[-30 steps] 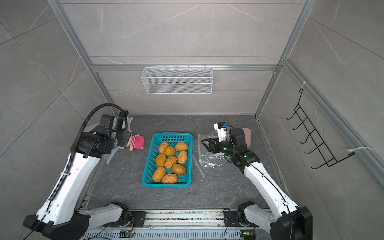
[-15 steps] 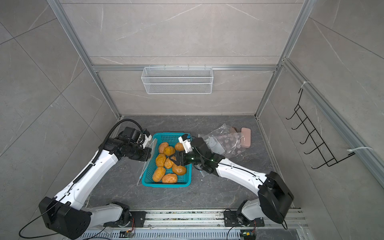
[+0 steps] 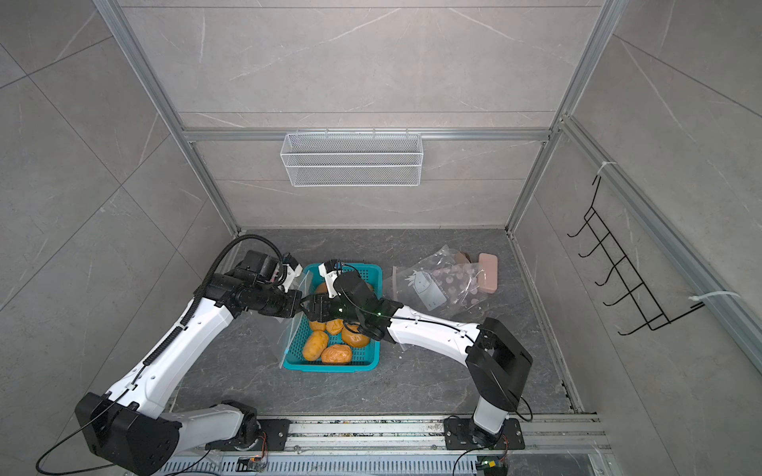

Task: Put the potatoes into a zipper bag and zip it
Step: Open the zipper of the food storage bag.

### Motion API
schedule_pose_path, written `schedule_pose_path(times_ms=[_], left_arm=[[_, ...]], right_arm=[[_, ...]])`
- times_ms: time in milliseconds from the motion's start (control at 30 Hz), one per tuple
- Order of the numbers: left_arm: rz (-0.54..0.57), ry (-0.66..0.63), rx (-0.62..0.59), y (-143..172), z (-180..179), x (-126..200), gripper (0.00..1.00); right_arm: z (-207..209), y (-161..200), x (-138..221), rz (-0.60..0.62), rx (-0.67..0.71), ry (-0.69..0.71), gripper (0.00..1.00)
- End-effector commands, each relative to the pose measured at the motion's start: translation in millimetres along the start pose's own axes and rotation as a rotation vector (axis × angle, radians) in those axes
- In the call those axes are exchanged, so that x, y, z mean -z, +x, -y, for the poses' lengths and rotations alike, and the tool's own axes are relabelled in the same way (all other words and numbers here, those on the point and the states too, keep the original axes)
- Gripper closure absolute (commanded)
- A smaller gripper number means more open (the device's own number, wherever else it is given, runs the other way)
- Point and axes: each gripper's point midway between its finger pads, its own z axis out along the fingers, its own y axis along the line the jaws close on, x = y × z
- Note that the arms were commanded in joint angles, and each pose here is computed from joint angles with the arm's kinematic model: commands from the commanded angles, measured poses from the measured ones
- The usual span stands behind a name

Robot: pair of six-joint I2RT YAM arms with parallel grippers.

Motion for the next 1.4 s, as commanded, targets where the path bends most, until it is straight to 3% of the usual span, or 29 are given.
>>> schedule_pose_path(times_ms=[0,333,500,800,867,1100,1267,1367], left_arm=[[0.041,0.042,-0.003,-11,11,11,1.0],[0.048,0.027,-0.007,-13,8,12,1.0],[0.046,0.014,-0.002,-12,6,11,1.0],[0.042,-0.046,0.0,-8,-4,13,1.0],[0.04,-0.04,0.004,-5,-4,14,1.0],[0.031,-0.045,0.049,20,-10,6,0.69],[0.035,-0.057,0.066,32,-15,5,0.67],[0.056,-0.089,0.07,33,-20,9,0.73]], right_arm=[[7,-9,-8,0.023,-0.006,0.07,0.36],[39,-3,-3,-0.027,0.122,0.328,0.48],[26,4,-13,-0.059,0.163,0.319,0.59],[10,2,-26,-0.055,0.113,0.254,1.0],[7,1,-26,-0.048,0.102,0.241,1.0],[-9,-12,-25,-0.01,0.054,0.18,1.0],[-9,-9,-27,-0.018,0.037,0.172,1.0],[-8,-7,-28,-0.023,0.035,0.175,1.0]])
